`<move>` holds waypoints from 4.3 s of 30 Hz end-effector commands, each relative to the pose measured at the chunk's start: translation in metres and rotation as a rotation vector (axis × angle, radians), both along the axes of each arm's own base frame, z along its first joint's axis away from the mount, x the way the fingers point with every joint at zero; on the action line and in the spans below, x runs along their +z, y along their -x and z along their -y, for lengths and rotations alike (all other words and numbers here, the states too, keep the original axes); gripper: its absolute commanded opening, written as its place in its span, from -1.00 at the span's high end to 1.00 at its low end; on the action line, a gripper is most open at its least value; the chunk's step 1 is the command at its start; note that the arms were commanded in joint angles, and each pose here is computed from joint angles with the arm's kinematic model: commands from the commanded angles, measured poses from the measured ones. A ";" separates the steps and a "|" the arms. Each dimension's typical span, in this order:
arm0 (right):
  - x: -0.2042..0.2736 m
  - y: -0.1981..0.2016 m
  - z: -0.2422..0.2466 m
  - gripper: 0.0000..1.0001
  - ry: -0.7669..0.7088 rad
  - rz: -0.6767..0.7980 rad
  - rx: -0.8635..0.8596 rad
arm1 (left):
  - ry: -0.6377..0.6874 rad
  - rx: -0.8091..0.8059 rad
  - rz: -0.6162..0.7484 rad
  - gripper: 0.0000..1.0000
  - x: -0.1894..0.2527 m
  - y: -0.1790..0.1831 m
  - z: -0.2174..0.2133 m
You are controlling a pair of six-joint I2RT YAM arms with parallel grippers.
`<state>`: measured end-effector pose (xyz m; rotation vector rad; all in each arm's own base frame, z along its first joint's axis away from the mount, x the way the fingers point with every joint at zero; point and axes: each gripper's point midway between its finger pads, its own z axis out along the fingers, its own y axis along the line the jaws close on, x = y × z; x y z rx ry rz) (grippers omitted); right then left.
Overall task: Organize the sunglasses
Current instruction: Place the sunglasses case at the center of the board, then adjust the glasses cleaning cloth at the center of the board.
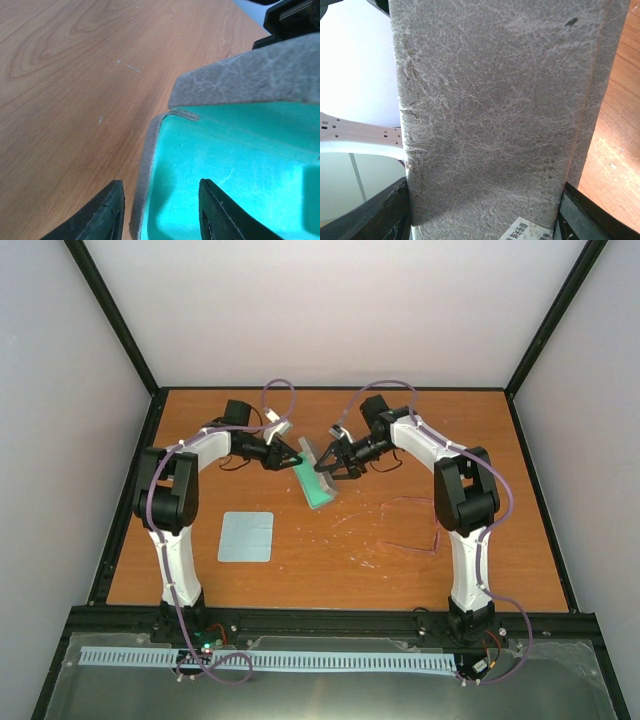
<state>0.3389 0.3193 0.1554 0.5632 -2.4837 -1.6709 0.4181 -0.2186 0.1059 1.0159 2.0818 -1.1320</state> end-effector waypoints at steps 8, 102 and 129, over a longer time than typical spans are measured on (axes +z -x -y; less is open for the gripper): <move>0.009 0.011 -0.009 0.94 -0.046 0.005 0.056 | 0.004 -0.031 0.046 0.40 0.007 -0.016 0.009; -0.132 -0.091 0.031 0.94 0.572 0.053 -0.415 | -0.521 0.547 -0.140 0.23 -0.085 -0.018 -0.044; -0.057 0.026 -0.063 0.36 0.665 0.370 -0.106 | -0.278 0.614 -0.194 -0.13 0.002 0.040 -0.182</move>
